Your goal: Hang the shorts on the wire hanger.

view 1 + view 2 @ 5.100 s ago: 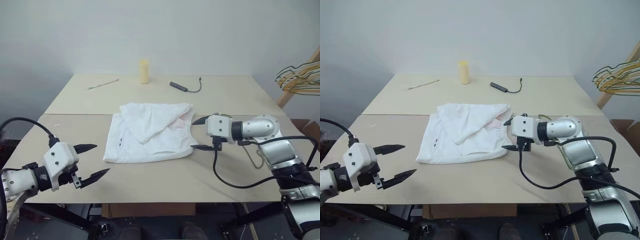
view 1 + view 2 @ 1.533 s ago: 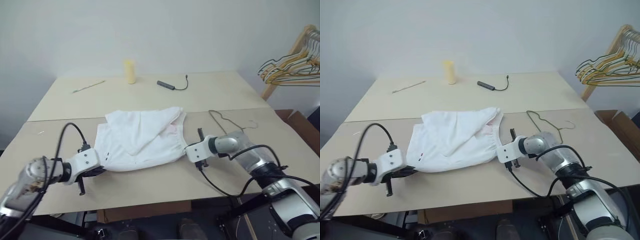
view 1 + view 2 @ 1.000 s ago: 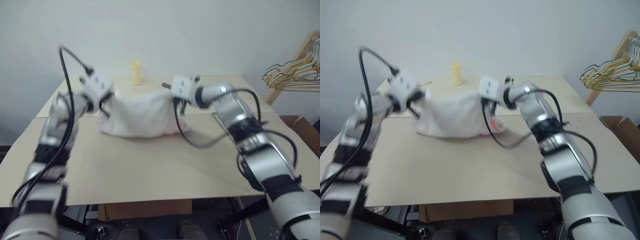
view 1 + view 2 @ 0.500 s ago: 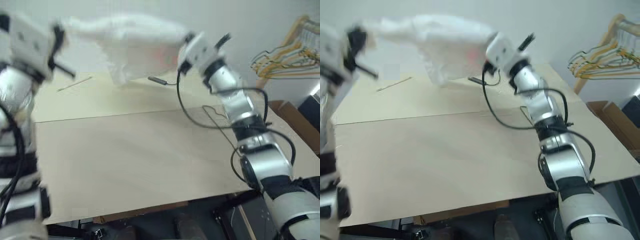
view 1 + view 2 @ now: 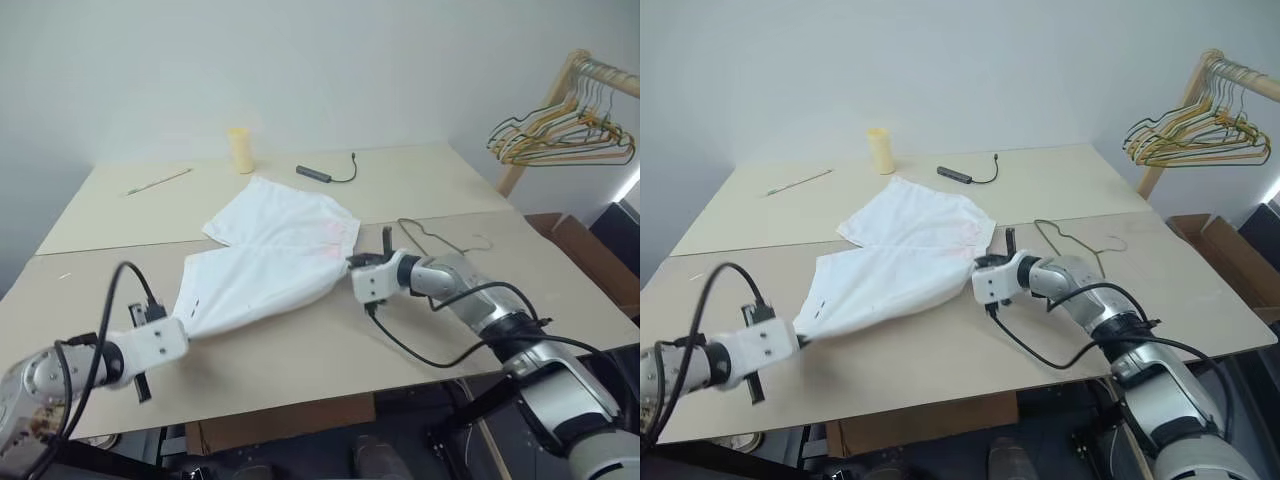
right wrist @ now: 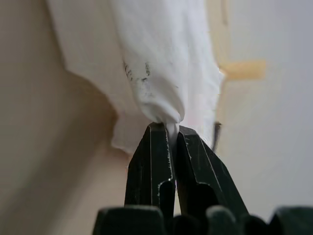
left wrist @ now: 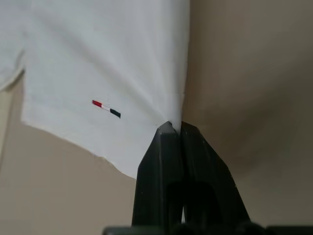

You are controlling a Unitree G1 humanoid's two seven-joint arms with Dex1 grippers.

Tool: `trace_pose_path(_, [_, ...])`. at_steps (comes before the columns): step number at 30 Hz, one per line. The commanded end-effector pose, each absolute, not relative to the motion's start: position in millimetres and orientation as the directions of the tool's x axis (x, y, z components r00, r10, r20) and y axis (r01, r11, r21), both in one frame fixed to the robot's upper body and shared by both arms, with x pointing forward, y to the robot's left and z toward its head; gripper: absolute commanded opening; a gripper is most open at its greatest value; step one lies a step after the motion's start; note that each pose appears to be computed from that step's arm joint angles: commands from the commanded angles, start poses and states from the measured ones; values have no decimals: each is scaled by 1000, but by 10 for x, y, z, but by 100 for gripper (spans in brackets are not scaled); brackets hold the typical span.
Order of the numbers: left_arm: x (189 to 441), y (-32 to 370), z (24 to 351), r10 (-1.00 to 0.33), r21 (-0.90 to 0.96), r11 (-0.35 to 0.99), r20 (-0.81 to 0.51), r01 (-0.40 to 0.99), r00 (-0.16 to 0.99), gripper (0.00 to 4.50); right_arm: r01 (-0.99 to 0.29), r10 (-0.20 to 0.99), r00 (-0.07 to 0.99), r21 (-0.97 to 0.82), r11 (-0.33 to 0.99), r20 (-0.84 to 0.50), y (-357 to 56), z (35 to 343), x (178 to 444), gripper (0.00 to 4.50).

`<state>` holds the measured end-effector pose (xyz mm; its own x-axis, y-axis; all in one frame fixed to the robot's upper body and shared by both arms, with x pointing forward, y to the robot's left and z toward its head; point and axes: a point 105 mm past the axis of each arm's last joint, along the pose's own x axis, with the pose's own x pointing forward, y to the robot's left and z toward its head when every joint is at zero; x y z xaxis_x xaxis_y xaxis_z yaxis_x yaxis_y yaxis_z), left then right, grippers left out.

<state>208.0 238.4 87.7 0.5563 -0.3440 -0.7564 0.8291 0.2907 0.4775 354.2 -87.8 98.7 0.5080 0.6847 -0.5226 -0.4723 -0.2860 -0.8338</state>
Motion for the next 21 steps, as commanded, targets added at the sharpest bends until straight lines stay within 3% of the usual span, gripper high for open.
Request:
trace_pose_path(1, [1829,2371,888,-316,369,198,-853,908,416,2,-488,673,427,-780,-391,-604,-905,1113,3364,0])
trace_pose_path(4, [1631,2410,818,-277,273,161,-910,948,309,2,-527,638,361,-713,-463,-680,-952,1081,3228,0])
trace_pose_path(10, [1562,2385,811,-279,238,164,-920,957,276,2,-539,607,253,-631,-559,-754,-996,1047,3036,0])
trace_pose_path(11, [1571,2357,825,-295,240,160,-914,958,278,36,-537,606,246,-627,-564,-756,-1000,1045,3024,0])
trace_pose_path(13, [1644,2315,856,-318,278,168,-893,946,319,65,-544,599,223,-608,-578,-769,-1019,1034,2998,62])
trace_pose_path(21, [1731,2319,1056,-375,264,133,-879,955,295,322,-642,585,226,-571,-512,-779,-1242,1152,2961,336])
